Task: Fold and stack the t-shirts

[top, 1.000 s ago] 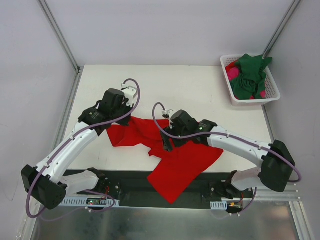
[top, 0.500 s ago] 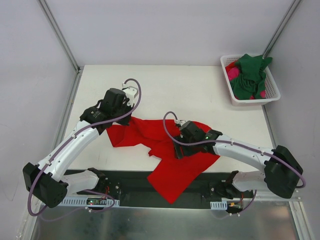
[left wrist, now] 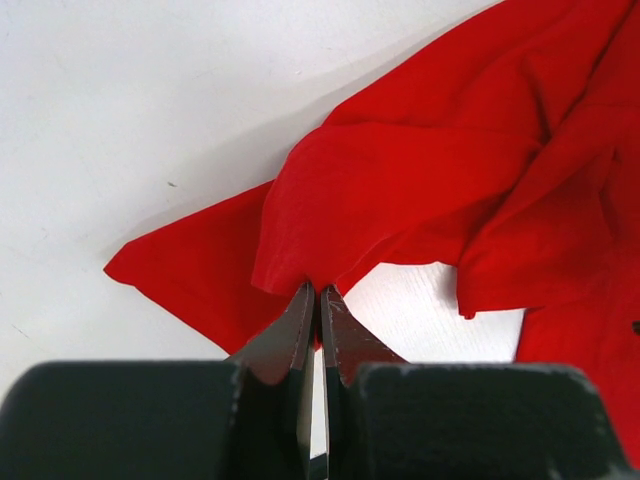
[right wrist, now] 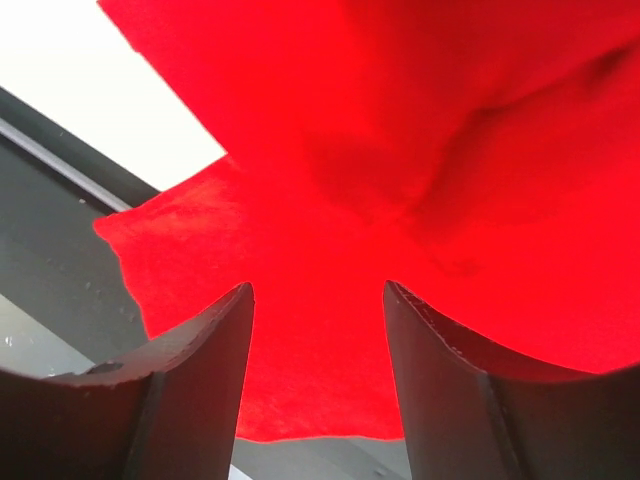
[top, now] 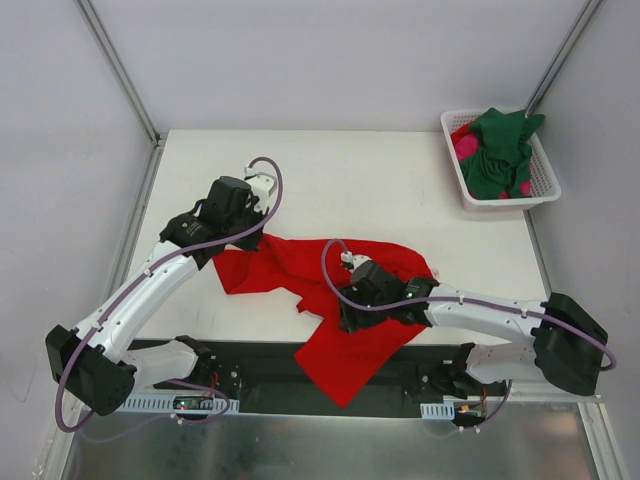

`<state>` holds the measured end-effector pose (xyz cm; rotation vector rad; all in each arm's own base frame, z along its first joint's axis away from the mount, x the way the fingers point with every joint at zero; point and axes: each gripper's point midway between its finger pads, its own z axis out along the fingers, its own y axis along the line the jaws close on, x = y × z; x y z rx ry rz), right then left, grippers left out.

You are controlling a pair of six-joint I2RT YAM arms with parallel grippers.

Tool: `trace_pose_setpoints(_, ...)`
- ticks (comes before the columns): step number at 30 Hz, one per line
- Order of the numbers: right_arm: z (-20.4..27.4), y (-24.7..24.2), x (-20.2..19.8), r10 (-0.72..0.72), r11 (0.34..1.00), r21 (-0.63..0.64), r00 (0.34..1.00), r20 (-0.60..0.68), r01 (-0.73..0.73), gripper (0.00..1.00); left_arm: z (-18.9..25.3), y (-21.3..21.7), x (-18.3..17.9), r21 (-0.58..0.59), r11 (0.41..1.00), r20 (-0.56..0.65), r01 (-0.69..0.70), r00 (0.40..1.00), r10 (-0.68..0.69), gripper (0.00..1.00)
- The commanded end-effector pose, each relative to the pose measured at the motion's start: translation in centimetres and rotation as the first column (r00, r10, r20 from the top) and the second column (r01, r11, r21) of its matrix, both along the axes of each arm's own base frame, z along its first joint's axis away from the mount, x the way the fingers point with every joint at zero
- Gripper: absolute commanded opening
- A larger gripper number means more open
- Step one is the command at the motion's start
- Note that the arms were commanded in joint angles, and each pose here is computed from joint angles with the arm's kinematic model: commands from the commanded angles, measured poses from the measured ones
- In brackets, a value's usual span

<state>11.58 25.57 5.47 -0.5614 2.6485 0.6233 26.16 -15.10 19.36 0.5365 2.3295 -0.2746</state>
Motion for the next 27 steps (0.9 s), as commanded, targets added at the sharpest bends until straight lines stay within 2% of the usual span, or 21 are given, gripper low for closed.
trace_pose_setpoints(1,-0.1,2.8,-0.3,-0.015,0.999,0.052,1.0,0.001,0.015,0.57,0.5,-0.1,0.3,-0.013,1.0,0.026,0.017,1.0,-0.016,0.0)
trace_pose_setpoints(7,-0.9,3.7,-0.1,-0.029,1.0,0.013,0.999,0.029,0.029,0.54,0.5,0.2,0.2,-0.007,1.0,0.034,0.011,0.999,-0.011,0.0)
trace_pose_setpoints(16,-0.9,1.9,1.1,-0.102,0.993,-0.048,0.991,0.09,0.107,0.52,0.5,0.2,0.1,-0.008,1.0,0.034,0.012,0.999,-0.012,0.0)
trace_pose_setpoints(27,-1.4,2.0,1.1,-0.101,0.992,-0.067,0.992,0.075,0.106,0.49,0.6,0.1,0.3,-0.009,1.0,0.037,0.014,0.999,-0.014,0.0)
